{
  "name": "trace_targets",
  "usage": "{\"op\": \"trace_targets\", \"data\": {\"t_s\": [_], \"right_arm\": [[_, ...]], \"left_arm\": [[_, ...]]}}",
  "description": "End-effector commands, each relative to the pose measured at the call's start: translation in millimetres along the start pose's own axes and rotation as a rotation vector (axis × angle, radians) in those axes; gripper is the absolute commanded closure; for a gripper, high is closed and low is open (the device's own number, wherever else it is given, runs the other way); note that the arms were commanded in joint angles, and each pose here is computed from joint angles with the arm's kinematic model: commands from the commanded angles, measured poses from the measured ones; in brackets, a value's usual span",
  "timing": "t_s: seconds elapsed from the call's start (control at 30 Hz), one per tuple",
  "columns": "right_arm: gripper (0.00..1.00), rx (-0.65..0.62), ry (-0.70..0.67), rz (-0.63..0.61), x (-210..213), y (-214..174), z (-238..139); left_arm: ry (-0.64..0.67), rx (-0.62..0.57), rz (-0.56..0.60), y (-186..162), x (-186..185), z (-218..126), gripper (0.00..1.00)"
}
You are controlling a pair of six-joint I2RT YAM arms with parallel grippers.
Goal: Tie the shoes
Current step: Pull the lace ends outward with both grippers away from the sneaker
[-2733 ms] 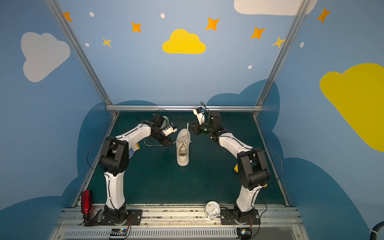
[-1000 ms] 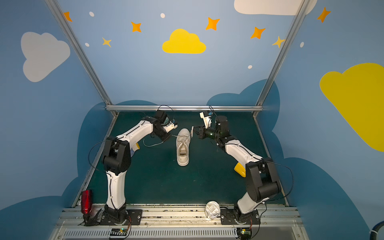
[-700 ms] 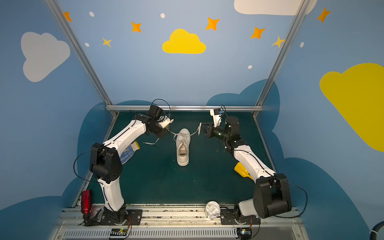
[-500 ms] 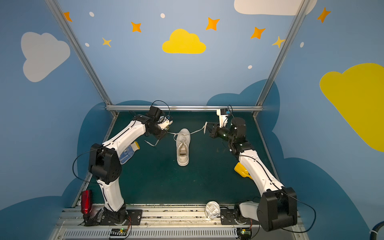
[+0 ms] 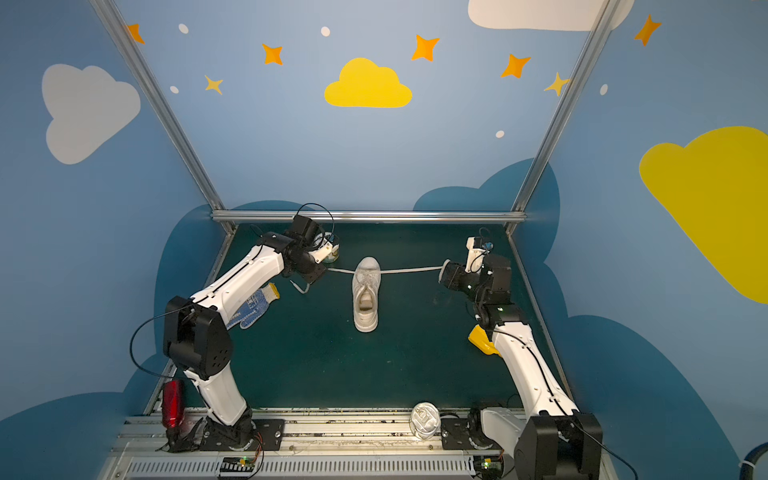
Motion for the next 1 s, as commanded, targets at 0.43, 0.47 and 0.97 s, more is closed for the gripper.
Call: {"op": "trace_targets", "data": {"t_s": [0.43, 0.47, 0.97], "right_arm": [[1.00, 0.027, -0.231, 0.146, -57, -18, -10], [1.00, 0.030, -0.249, 0.152, -60, -19, -11], [1.00, 0.060, -0.386, 0.277, -107, -36, -12]], "left_arm": [[0.046, 0.108, -0.093, -29, 14, 5, 0.97], [0.044, 0.116, -0.101, -31, 15, 6, 0.97], [0.042, 0.213, -0.173, -53, 23, 33, 0.97]]}}
Point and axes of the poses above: each gripper's point midway between its finger pads, its own z axis out along the fingers, its own x axis along the line the jaws close on, y = z × x, the point moved 7 cm from there along -z, back along the fingers, and after that the axes turned 2 degrees about z, right-handed, at the moved point
